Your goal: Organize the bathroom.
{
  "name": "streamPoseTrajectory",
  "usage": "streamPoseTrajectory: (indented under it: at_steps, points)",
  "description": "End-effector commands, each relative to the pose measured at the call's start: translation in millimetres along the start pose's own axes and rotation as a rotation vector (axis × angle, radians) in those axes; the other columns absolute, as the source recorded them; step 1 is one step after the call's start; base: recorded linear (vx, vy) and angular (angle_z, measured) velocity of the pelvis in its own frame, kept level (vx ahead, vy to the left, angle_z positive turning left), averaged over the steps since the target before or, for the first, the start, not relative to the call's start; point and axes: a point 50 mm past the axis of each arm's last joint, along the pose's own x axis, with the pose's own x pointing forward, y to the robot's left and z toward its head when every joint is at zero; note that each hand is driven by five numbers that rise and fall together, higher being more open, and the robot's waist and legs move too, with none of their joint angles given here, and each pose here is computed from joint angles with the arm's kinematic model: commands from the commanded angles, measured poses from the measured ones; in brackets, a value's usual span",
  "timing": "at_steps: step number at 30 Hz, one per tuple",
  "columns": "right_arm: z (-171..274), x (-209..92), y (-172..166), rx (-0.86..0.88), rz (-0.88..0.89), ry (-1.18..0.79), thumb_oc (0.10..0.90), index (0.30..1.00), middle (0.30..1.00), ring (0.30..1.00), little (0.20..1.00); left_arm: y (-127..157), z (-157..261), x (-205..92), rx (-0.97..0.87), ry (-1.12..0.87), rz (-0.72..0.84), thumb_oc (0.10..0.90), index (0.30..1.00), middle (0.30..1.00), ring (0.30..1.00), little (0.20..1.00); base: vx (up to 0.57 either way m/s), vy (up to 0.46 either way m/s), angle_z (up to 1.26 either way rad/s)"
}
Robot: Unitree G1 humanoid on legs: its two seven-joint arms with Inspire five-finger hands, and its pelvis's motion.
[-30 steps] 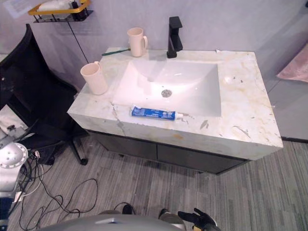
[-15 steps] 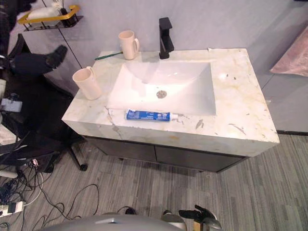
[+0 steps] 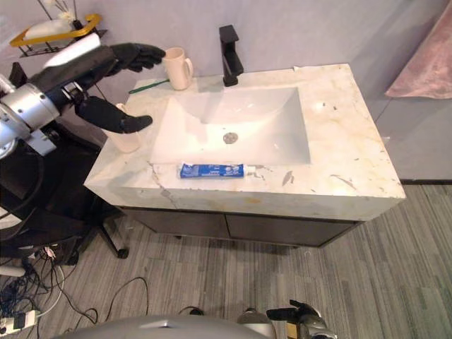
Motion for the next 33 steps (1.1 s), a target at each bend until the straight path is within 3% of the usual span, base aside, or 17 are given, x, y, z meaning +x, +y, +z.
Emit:
streamPoseTrajectory:
  at_steps: [1, 10, 22, 33]
  points:
    - [9.0, 0.6, -20.1, -0.024, -0.051, -0.01, 0.8, 0.9, 0.9, 0.9, 0.9, 57.7, 31.9, -1.9, 0.094, -0.044, 0.128, 0.8, 0.9, 0.9, 0.9, 0.9, -0.01, -0.016, -0.06]
    - [9.4, 0.8, -22.2, -0.004, -0.044, 0.005, 0.8, 0.9, 0.9, 0.9, 0.9, 55.3, 20.6, 2.7, 0.105, 0.006, 0.027, 0.8, 0.9, 0.9, 0.9, 0.9, 0.0, -0.003, -0.02]
    - [19.1, 0.8, -27.1, -0.011, -0.066, -0.012, 0.8, 0.9, 0.9, 0.9, 0.9, 42.8, -2.8, 5.9, -0.026, 0.067, -0.05, 0.8, 0.9, 0.9, 0.9, 0.9, 0.0, 0.001, 0.0]
    - [19.7, 0.7, -28.4, -0.02, -0.07, -0.012, 0.8, 0.9, 0.9, 0.9, 0.9, 7.9, -32.2, 22.7, -0.136, 0.167, -0.11, 0.8, 0.9, 0.9, 0.9, 0.9, 0.0, 0.005, -0.02]
